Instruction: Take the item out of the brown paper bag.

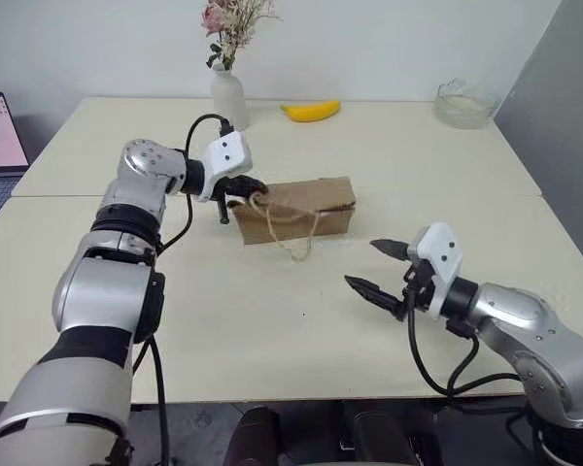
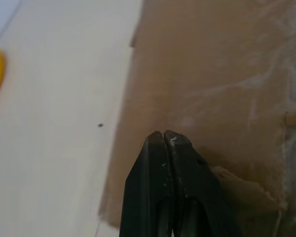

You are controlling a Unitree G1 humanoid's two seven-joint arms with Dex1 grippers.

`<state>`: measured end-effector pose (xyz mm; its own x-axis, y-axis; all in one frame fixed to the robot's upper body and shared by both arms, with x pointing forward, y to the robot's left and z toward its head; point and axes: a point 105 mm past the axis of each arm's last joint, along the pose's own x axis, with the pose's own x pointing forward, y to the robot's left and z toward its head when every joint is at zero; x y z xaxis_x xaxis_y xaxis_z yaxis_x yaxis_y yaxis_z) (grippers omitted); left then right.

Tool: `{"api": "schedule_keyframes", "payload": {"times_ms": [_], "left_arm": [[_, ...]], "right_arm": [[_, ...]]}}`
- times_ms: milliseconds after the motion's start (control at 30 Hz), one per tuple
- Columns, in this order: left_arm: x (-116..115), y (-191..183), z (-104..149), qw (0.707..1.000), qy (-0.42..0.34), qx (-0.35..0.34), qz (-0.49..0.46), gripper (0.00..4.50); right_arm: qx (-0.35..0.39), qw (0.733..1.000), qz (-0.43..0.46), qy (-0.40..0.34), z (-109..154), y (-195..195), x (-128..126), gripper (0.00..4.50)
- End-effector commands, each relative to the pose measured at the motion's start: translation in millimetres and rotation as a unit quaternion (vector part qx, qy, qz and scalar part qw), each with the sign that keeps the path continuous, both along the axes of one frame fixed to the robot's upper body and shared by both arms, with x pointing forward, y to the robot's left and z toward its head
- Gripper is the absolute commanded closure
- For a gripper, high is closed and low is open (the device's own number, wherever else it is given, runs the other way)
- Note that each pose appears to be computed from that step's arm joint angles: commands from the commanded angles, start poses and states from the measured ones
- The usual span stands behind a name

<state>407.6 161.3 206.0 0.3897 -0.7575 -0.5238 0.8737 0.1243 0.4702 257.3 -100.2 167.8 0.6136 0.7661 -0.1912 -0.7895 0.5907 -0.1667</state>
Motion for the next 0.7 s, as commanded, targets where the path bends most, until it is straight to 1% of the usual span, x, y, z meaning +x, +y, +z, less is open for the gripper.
{"api": "schedule_keyframes", "payload": {"times_ms": [33,167,233,333,367,433,467,533,600,633,667,700], "left_arm": [[-23.5,3.9,-4.0,0.997,0.037,0.018,-0.060,4.48],[-54.4,1.8,-23.8,0.993,0.077,0.013,-0.090,4.48],[-69.1,1.6,-32.9,0.993,0.086,0.014,-0.086,4.48],[-82.4,11.6,-37.3,0.995,0.048,0.047,-0.070,3.86],[-87.2,13.5,-31.7,0.997,0.029,0.040,-0.063,3.54],[-99.4,12.0,-18.4,0.998,-0.002,0.013,-0.054,3.05],[-107.0,9.4,-14.5,0.998,-0.013,0.004,-0.055,2.68],[-120.3,3.2,-14.6,0.997,-0.033,-0.001,-0.064,2.06],[-136.9,-1.9,-29.7,0.993,-0.055,0.026,-0.097,1.47],[-146.3,-5.5,-39.0,0.992,-0.051,0.027,-0.110,1.18],[-152.7,-8.3,-44.4,0.992,-0.047,0.026,-0.118,1.18],[-159.5,-10.1,-54.9,0.989,-0.048,0.041,-0.134,1.18]], "right_arm": [[-0.007,1.000,0.025,-0.010,9.0,-3.3,-8.0,0.41],[-0.022,0.999,0.032,-0.006,8.8,-11.1,-7.8,0.41],[-0.032,0.999,0.041,-0.004,9.0,-13.7,-8.8,0.41],[-0.039,0.998,0.057,0.001,9.6,-14.2,-13.5,0.41],[-0.039,0.997,0.061,0.005,9.2,-14.2,-15.6,0.41],[-0.041,0.996,0.072,0.018,6.0,-13.4,-20.9,0.41],[-0.042,0.996,0.079,0.025,3.6,-12.3,-23.7,0.41],[-0.042,0.994,0.092,0.036,1.0,-9.0,-28.5,0.41],[-0.037,0.992,0.111,0.048,-0.9,-2.4,-33.4,0.41],[-0.036,0.990,0.122,0.054,-2.2,1.2,-35.9,0.41],[-0.037,0.989,0.129,0.058,-2.8,2.7,-37.7,0.41],[-0.038,0.988,0.137,0.063,-3.8,4.4,-39.9,0.41]]}}
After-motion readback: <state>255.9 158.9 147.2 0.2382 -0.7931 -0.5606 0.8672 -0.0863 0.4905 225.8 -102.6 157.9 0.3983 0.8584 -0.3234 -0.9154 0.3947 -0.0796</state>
